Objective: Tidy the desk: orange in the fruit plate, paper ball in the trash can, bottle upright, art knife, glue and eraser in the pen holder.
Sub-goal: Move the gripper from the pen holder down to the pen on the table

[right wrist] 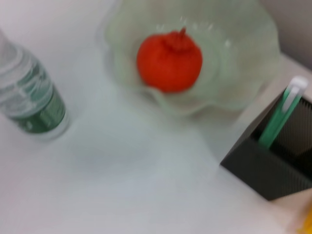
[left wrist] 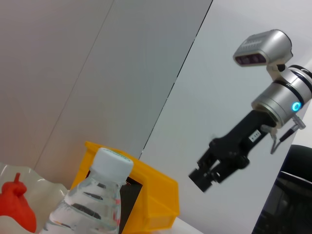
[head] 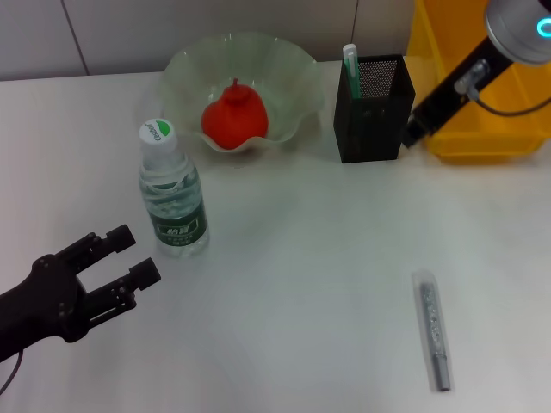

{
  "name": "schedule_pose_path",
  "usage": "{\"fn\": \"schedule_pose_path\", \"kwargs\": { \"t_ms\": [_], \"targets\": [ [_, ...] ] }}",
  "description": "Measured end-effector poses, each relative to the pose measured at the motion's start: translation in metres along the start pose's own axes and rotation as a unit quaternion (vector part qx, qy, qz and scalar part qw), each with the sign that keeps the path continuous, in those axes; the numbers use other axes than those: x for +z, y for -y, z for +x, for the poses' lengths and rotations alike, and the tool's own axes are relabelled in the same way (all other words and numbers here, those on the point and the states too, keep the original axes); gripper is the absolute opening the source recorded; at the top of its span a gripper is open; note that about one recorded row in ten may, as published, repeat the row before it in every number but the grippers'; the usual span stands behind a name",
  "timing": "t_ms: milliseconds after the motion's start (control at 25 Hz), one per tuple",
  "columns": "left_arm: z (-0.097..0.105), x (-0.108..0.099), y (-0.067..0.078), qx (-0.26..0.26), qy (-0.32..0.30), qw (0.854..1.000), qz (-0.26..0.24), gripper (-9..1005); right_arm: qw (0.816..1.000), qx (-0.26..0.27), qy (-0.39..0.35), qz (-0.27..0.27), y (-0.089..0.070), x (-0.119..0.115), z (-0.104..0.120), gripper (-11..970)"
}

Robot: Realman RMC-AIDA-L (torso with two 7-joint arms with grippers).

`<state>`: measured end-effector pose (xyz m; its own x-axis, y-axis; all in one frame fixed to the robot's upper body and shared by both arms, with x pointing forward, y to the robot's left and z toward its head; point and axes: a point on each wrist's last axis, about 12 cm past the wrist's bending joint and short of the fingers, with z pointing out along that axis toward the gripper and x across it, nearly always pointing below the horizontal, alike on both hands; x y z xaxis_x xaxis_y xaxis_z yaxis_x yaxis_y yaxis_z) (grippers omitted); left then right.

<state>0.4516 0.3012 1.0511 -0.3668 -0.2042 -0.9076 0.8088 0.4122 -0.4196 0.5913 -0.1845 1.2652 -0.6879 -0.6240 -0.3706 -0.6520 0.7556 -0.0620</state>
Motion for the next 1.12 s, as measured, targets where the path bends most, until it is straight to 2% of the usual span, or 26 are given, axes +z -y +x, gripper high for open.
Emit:
{"fn": "schedule_pose_path", "kwargs": {
  "t_ms": [160,480,1120],
  "targets": [
    [0.001,-0.001,0.001,0.000,0.001,1.000,-0.002,787,1.000,0.015,-0.017,-0.017,0.000,0.006,0.008,317],
    [0.002,0.000,0.001,-0.001,0.001,1.000,-0.003,787,0.993,0.048,-0.070,-0.083,-0.004,0.021,0.021,315],
    [0.002,0.002,0.000,0.000,-0.006,1.000,0.000,787,0.978,0.109,-0.151,-0.093,0.001,0.045,0.051,315]
  ]
}}
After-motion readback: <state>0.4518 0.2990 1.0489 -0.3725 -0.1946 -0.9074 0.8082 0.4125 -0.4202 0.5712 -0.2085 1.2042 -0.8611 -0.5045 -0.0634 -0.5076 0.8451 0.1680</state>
